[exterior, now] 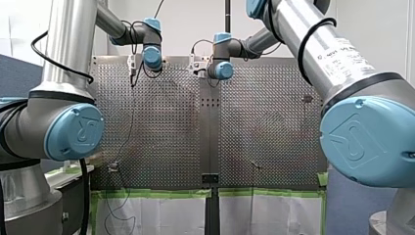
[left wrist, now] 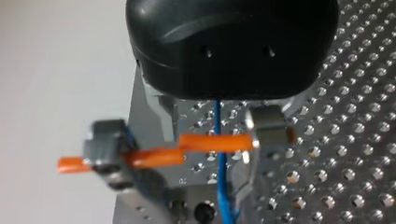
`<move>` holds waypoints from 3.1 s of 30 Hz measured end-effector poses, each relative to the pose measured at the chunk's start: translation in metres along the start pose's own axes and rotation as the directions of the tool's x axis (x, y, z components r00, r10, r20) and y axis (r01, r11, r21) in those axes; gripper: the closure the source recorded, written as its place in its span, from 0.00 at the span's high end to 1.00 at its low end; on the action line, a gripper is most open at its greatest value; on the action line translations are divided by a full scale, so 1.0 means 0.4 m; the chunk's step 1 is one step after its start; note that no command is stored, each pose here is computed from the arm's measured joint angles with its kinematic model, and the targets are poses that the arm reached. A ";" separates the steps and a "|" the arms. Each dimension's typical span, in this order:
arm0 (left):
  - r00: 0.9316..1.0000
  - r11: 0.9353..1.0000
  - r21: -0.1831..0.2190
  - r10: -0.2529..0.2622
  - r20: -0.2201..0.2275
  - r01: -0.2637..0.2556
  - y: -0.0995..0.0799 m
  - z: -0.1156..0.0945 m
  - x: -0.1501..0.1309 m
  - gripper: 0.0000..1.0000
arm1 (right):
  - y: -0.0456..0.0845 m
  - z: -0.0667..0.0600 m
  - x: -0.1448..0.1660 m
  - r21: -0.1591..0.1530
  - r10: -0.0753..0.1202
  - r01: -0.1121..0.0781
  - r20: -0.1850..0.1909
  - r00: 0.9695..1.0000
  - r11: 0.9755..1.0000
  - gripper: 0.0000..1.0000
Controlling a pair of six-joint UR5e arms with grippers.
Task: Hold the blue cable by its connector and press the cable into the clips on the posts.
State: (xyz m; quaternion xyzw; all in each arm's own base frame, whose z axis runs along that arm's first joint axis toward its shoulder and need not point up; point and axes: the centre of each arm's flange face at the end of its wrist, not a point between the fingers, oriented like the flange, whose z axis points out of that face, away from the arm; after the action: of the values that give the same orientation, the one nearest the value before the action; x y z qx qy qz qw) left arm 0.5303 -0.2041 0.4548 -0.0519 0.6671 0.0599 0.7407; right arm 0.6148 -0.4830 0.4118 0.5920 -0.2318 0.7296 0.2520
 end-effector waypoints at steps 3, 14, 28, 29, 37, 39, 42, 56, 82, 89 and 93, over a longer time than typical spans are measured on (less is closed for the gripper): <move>1.000 1.000 -0.004 -0.003 0.008 0.003 -0.001 0.001 -0.002 0.02 | 0.000 0.000 0.000 0.000 0.000 0.000 0.001 1.000 1.000 0.00; 1.000 1.000 0.007 -0.007 0.015 0.007 -0.007 0.001 -0.004 0.02 | 0.003 -0.001 0.000 -0.002 -0.002 0.002 0.003 1.000 1.000 0.00; 1.000 1.000 0.005 -0.005 0.006 0.005 -0.012 -0.010 0.021 0.02 | 0.017 -0.017 -0.043 -0.012 -0.003 0.004 0.038 0.999 1.000 0.00; 1.000 1.000 0.007 -0.005 0.006 0.005 -0.015 -0.013 0.027 0.02 | 0.019 -0.021 -0.052 -0.014 -0.002 0.003 0.045 0.999 1.000 0.00; 0.998 0.999 0.047 0.027 -0.050 -0.024 -0.077 -0.039 0.142 0.02 | 0.031 -0.063 -0.142 -0.036 0.004 0.000 0.116 0.993 0.999 0.00; 0.997 0.998 0.053 0.039 -0.066 -0.035 -0.097 -0.048 0.173 0.02 | 0.033 -0.072 -0.160 -0.044 0.001 0.005 0.128 0.992 0.999 0.00; 0.995 0.997 0.059 0.058 -0.085 -0.053 -0.127 -0.064 0.222 0.02 | 0.037 -0.089 -0.192 -0.061 -0.005 0.014 0.149 0.989 0.998 0.00; 0.981 0.992 0.085 0.102 -0.162 -0.089 -0.191 -0.156 0.462 0.02 | 0.062 -0.155 -0.312 -0.151 -0.038 0.066 0.183 0.982 0.986 0.00; 0.973 0.986 0.145 0.109 -0.205 -0.080 -0.251 -0.255 0.754 0.02 | 0.132 -0.311 -0.508 -0.342 0.004 0.059 0.181 0.983 0.938 0.00; 0.974 0.985 0.154 0.104 -0.199 -0.073 -0.254 -0.283 0.774 0.02 | 0.149 -0.367 -0.596 -0.392 0.006 0.078 0.208 0.978 0.917 0.00; 0.974 0.983 0.168 0.106 -0.200 -0.073 -0.264 -0.298 0.783 0.02 | 0.157 -0.410 -0.673 -0.413 0.015 0.087 0.238 0.971 0.907 0.00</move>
State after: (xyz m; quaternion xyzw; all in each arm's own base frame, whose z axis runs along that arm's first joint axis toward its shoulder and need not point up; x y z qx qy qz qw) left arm 0.4621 -0.3212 0.1305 0.0318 0.7455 0.0339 0.6649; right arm 0.4984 -0.4516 0.1140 0.6104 -0.4007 0.5823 0.3576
